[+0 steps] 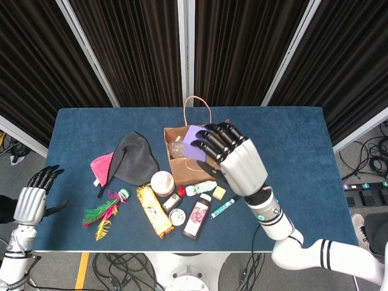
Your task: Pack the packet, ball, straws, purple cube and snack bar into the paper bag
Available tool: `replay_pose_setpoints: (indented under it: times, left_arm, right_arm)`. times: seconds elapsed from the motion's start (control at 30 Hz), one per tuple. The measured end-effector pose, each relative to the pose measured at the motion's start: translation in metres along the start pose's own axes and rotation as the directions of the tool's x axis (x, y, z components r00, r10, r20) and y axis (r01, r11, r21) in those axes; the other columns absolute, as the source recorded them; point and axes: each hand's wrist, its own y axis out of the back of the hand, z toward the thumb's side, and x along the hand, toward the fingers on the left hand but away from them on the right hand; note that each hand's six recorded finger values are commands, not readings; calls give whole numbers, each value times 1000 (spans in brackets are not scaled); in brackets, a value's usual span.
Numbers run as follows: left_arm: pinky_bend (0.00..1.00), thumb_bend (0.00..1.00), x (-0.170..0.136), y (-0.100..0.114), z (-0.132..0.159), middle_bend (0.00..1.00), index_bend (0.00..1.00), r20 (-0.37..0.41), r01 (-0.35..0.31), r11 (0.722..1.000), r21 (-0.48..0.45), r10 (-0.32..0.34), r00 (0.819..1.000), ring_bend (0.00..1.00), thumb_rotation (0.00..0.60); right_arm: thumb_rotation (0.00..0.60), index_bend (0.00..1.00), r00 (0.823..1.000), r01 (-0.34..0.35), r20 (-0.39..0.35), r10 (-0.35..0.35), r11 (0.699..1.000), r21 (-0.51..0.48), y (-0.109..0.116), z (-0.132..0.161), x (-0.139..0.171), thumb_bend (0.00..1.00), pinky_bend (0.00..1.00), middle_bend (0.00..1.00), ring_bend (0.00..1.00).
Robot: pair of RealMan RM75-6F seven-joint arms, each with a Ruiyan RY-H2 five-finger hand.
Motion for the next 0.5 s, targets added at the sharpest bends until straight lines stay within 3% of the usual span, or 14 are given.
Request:
replay_pose_setpoints:
  times: [0.27, 0.5]
  left_arm:
    - [207, 260, 0, 0, 0, 235, 238, -2, 5, 1000, -8, -5, 1000, 147, 600]
    - [207, 260, 1, 2, -3, 235, 238, -17, 1, 1000, -13, -1, 1000, 147, 600]
  right_arm:
    - [600, 484, 982, -110, 161, 96, 991, 82, -36, -54, 9, 226, 376, 428, 305]
    - [600, 484, 948, -206, 243, 204, 978, -16, -70, -68, 23, 227, 376, 428, 305]
